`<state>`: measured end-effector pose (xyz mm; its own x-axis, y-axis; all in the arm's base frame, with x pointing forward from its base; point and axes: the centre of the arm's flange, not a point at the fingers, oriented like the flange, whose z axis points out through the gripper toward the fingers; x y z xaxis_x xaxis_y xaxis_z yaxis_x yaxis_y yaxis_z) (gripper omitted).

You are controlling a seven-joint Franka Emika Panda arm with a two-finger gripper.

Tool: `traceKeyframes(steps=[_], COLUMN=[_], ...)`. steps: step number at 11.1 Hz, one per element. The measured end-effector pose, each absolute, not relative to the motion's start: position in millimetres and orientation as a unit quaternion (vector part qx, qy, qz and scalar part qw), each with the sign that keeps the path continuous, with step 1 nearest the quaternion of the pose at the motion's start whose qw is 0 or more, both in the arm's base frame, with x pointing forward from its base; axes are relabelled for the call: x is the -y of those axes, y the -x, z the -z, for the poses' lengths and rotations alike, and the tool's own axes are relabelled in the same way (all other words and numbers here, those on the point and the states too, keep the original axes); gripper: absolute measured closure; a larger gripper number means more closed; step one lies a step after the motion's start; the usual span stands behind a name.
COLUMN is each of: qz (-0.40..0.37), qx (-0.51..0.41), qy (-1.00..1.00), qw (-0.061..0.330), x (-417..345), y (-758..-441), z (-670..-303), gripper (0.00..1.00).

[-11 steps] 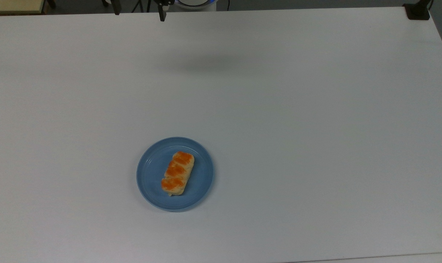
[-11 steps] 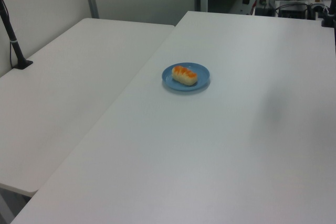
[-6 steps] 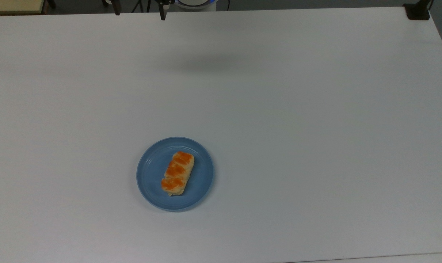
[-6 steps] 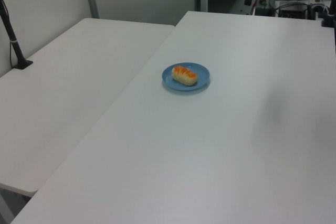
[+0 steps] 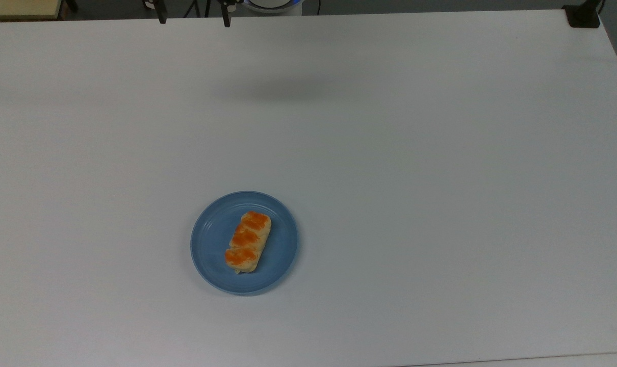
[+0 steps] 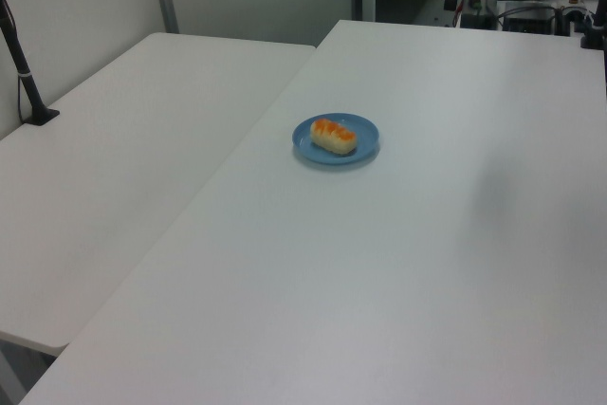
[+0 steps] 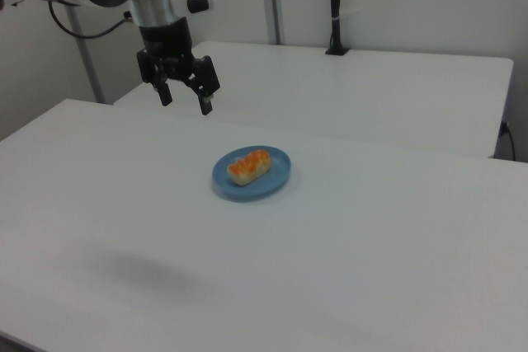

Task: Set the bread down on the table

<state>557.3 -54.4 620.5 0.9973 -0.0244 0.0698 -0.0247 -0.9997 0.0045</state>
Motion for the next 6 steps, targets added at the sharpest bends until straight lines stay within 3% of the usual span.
traceKeyframes(steps=[3, 6], qz=[-0.030, -0.073], qx=[0.020, 0.059], qy=[-0.999, -0.996], qw=[0.003, 0.006], x=[67.5, 70.1], y=[-562.5, -595.4], z=[-609.8, -582.6], gripper=[0.00, 0.00])
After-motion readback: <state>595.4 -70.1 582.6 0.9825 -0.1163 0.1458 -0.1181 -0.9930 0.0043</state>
